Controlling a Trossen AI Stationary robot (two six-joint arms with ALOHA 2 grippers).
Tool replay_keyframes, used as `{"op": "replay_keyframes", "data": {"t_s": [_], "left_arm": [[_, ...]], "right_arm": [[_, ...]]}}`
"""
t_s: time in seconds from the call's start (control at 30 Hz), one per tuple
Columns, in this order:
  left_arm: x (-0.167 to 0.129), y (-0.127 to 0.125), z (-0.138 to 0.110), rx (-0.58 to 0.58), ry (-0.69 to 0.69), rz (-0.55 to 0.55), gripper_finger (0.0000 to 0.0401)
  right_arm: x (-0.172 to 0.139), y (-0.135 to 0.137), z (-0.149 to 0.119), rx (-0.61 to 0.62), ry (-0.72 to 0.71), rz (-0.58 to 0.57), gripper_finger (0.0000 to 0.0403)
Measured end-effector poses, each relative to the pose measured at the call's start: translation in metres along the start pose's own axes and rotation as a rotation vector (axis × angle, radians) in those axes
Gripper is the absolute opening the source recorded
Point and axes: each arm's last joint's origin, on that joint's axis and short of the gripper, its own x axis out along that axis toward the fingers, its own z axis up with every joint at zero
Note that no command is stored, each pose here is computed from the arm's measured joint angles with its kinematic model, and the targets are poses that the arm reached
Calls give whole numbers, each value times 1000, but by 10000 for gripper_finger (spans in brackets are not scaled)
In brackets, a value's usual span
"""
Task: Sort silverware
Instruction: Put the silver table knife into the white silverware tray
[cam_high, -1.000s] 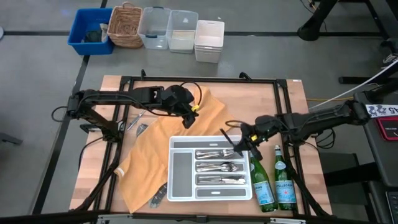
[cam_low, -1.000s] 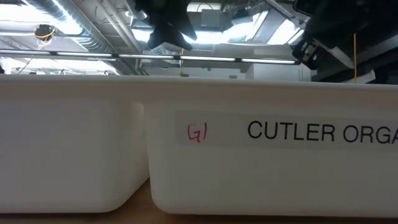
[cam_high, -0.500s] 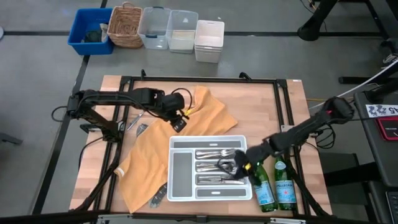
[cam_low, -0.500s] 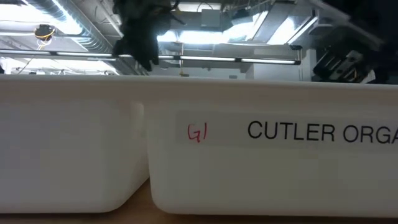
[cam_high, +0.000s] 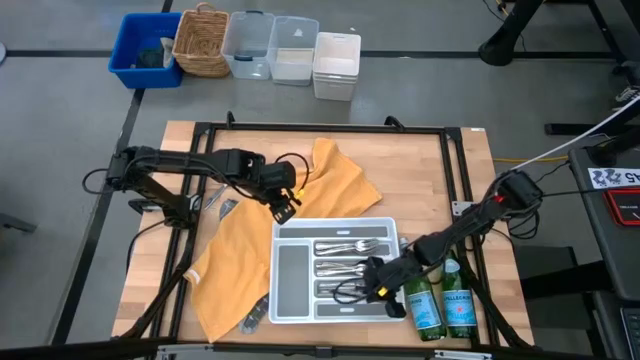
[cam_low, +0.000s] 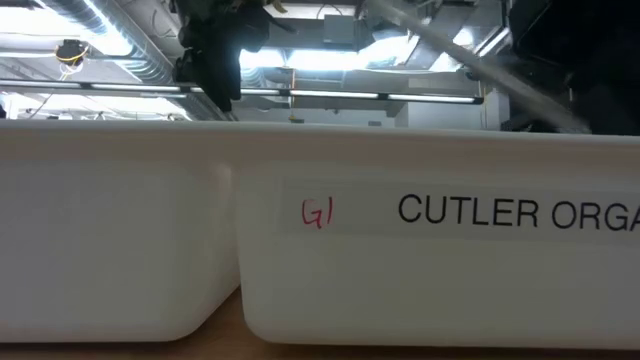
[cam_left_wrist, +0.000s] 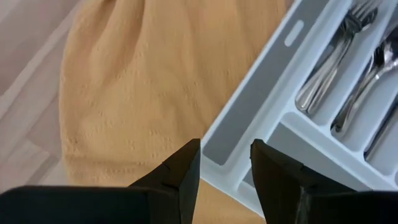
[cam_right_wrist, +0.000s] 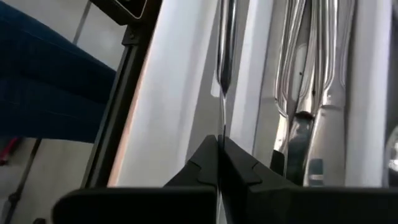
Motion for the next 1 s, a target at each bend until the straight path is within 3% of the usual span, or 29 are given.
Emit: {"op": "replay_keyframes", "data": {"t_s": [0.23, 0.4, 0.5, 0.63, 0.8, 1.0], "left_arm": [[0, -5, -4, 37, 7, -6, 127], [0, -5, -4, 37, 5, -7, 127], [0, -5, -4, 36, 3, -8, 127], [0, -5, -3, 35, 1, -4, 127], [0, -5, -3, 34, 0, -4, 127], [0, -4, -3, 7, -6, 6, 127]], "right_arm": [[3, 1, 0, 9, 53, 60, 3], [-3, 17, 22, -2, 86, 125, 3], [-8, 22, 30, 10, 148, 96, 3], [-16, 29, 42, -80, 182, 40, 3], [-18, 21, 40, -132, 199, -105, 3], [-10, 12, 35, -125, 254, -148, 3]]}}
